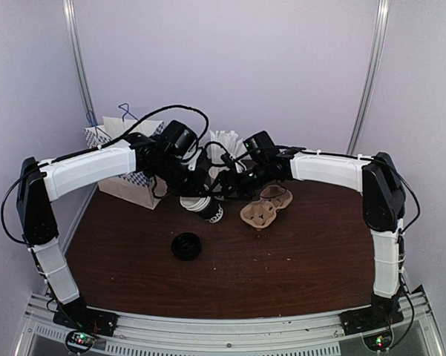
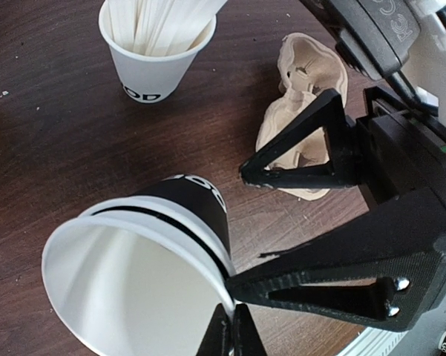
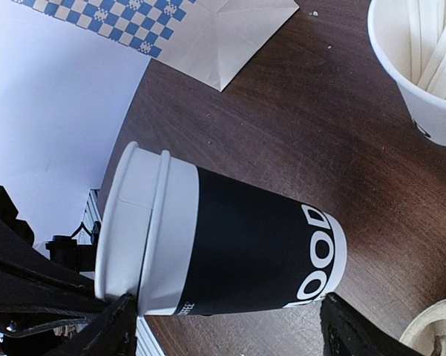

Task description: Pack the takeout coffee

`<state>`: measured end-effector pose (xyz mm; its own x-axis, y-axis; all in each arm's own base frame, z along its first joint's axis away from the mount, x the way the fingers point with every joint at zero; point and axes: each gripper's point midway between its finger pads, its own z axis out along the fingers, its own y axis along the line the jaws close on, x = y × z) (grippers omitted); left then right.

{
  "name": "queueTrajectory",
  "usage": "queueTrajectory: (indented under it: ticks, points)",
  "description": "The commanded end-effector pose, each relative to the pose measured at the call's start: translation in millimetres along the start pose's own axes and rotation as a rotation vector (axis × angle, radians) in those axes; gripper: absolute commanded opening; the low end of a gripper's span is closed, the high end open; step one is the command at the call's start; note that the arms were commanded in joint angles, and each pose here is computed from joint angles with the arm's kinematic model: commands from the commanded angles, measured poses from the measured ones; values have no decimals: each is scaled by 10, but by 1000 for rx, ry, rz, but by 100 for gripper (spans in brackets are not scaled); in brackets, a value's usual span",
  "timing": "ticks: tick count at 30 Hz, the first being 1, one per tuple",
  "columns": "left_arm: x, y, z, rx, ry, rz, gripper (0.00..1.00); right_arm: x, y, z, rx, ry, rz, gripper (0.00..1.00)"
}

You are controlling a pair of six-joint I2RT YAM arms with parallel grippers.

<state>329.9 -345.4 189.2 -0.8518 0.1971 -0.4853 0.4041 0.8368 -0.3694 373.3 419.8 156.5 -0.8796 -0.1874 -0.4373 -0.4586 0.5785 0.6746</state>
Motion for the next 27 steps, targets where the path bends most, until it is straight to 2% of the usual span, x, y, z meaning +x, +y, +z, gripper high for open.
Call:
queueTrajectory:
  ticks: [1, 8, 16, 22, 27]
  points:
    - [-249, -274, -426, 76, -112, 17, 0, 306, -856, 147, 275, 71, 127, 83]
    - [-208, -242, -499, 58, -107, 3, 0, 273, -869, 122, 278, 62, 123, 82]
    - [-169, -211, -498, 38, -88, 5, 0, 1, -312, -157, 140, -13, 2, 83]
    - [-317, -246, -746, 8, -125, 54, 0, -136, -15, -475, 101, -69, -114, 84]
    - [-432, -310, -1033, 5, -172, 99, 0, -185, 55, -630, 112, -95, -161, 84]
